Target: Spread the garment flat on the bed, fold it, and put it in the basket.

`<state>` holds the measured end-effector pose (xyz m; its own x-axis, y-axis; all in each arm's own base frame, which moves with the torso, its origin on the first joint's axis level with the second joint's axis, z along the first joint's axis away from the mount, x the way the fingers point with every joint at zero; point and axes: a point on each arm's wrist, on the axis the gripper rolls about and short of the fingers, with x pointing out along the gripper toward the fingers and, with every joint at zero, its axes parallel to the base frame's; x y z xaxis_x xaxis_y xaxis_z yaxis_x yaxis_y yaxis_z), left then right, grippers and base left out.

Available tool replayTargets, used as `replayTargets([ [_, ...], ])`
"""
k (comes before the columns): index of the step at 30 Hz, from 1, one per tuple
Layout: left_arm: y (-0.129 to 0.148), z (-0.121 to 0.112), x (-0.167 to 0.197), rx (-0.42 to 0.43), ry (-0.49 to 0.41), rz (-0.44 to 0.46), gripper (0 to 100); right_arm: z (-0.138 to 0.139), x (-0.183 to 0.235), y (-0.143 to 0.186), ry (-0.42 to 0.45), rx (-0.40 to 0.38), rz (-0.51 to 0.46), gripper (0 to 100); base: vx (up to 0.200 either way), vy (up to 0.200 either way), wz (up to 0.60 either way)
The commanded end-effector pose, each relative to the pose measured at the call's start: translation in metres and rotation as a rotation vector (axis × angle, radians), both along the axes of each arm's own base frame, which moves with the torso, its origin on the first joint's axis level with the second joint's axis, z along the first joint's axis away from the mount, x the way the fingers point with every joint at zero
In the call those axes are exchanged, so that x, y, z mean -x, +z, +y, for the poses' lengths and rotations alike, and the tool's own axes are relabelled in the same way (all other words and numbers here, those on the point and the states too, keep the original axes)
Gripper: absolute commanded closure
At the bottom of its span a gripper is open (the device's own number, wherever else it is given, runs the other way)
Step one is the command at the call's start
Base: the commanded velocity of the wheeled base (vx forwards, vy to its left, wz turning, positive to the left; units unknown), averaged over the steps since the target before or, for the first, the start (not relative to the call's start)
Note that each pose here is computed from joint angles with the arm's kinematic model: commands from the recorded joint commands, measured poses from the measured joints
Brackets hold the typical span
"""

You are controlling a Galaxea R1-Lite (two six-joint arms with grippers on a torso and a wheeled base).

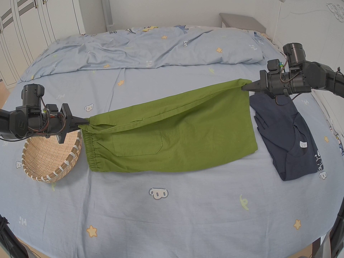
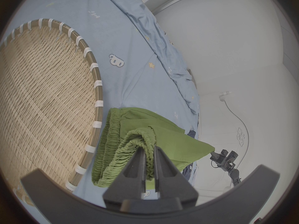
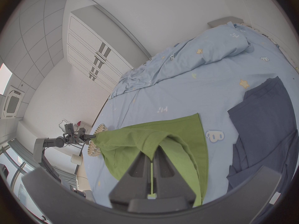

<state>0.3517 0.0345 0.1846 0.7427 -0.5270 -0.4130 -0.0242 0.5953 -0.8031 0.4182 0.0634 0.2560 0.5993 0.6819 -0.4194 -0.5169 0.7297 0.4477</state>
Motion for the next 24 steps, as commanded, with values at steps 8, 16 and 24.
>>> replayTargets([
  [8, -0.012, 0.002, -0.013, 0.002, 0.001, 0.016, 100, 0.006, -0.036, -0.057, -0.027, -0.002, 0.105, 100, 0.0, 0.0, 0.0],
  [16, -0.02, 0.002, -0.02, 0.002, 0.001, 0.017, 100, 0.004, -0.04, -0.064, -0.03, 0.001, 0.109, 100, 0.0, 0.0, 0.0],
  [24, -0.02, 0.002, -0.02, 0.002, -0.002, 0.014, 0, 0.01, -0.041, -0.067, -0.017, 0.004, 0.114, 0, 0.0, 0.0, 0.0],
])
